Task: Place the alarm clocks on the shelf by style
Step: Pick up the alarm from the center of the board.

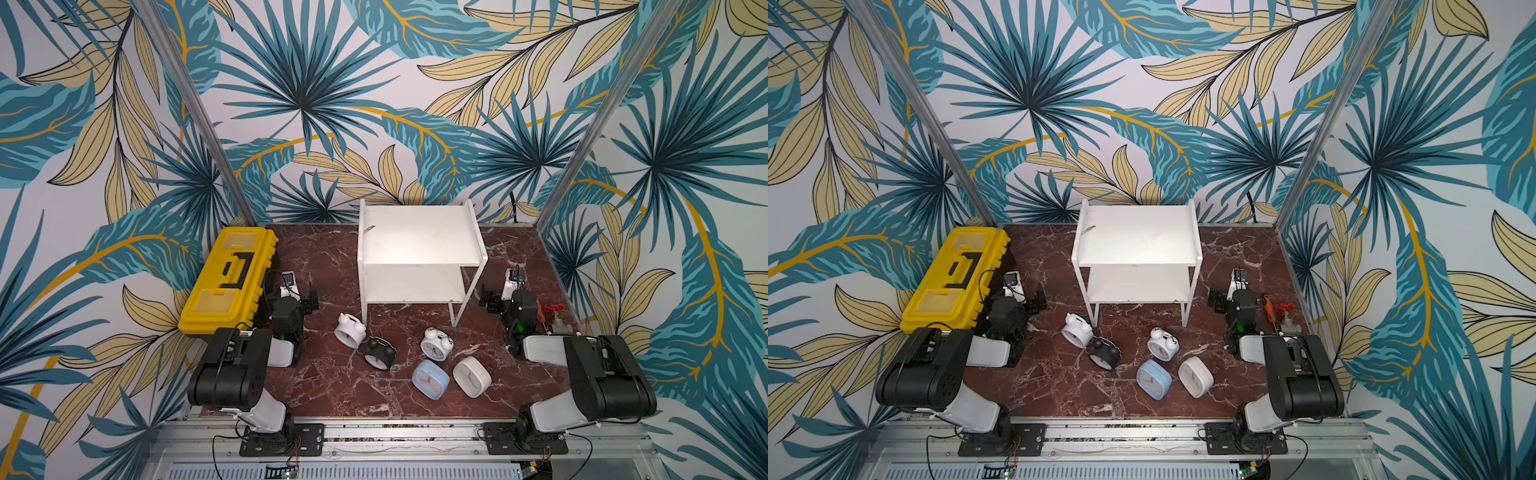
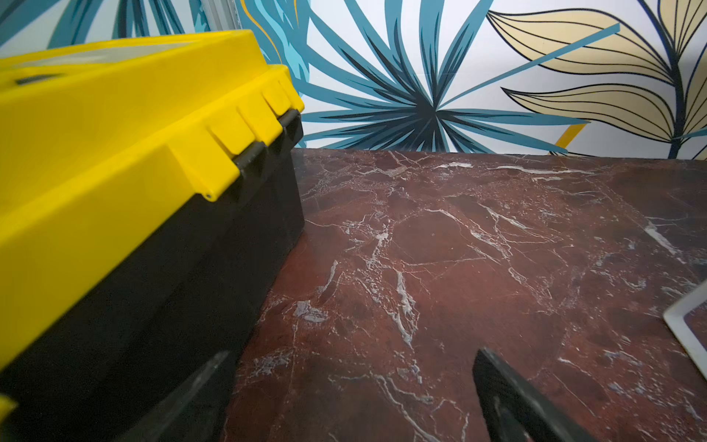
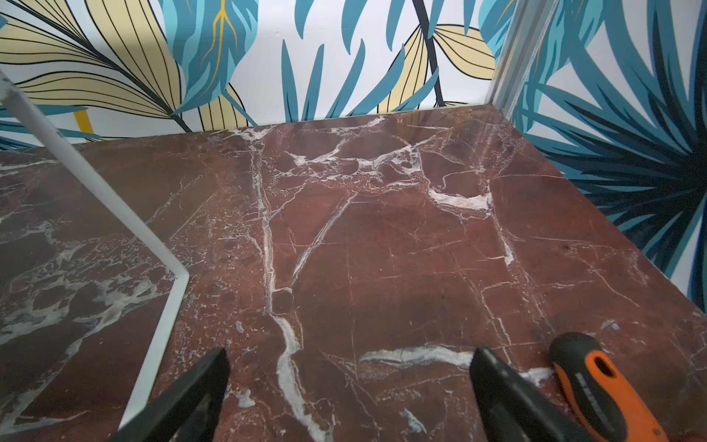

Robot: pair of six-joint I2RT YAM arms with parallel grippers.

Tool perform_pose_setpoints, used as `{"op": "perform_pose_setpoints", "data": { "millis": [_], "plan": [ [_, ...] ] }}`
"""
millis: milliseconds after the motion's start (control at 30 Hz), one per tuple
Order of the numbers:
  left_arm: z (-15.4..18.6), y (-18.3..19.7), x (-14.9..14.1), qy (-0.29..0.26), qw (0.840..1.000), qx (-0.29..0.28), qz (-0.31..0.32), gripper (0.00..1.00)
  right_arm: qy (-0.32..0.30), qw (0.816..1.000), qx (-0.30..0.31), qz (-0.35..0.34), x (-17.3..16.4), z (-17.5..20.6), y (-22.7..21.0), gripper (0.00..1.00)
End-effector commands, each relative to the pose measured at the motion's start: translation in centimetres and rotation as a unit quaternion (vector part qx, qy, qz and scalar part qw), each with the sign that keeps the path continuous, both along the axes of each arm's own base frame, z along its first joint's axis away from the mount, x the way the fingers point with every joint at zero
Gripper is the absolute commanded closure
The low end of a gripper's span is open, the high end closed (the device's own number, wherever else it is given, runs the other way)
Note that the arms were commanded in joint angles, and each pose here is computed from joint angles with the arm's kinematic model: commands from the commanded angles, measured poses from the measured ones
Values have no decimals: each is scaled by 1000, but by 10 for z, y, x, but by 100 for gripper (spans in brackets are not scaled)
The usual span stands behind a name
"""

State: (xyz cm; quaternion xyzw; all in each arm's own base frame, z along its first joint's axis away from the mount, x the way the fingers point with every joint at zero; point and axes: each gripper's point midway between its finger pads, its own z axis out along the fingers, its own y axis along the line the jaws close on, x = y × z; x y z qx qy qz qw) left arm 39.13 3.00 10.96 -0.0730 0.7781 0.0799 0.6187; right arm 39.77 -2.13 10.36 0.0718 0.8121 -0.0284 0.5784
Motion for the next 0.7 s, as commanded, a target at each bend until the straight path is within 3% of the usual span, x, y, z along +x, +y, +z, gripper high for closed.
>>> {"op": "perform_pose_setpoints", "data": {
  "millis": [0,467,533,600,667],
  "plan": [
    [11,1,7,-18,1000,3,0,0,-9,1000,-8,11,3,6,5,0],
    [9,6,8,-13,1000,-22,-13,0,-9,1000,-7,10,2,7,4,1],
    [9,6,8,-12,1000,-23,-12,0,-25,999,-12,-45,4,27,-14,0],
    [15,10,9,-18,1000,-20,0,0,26,989,-1,-143,-8,53,-42,0],
    [46,24,4,-5,998,-12,59,0,69,972,35,-221,-31,86,-59,1]
  ]
}}
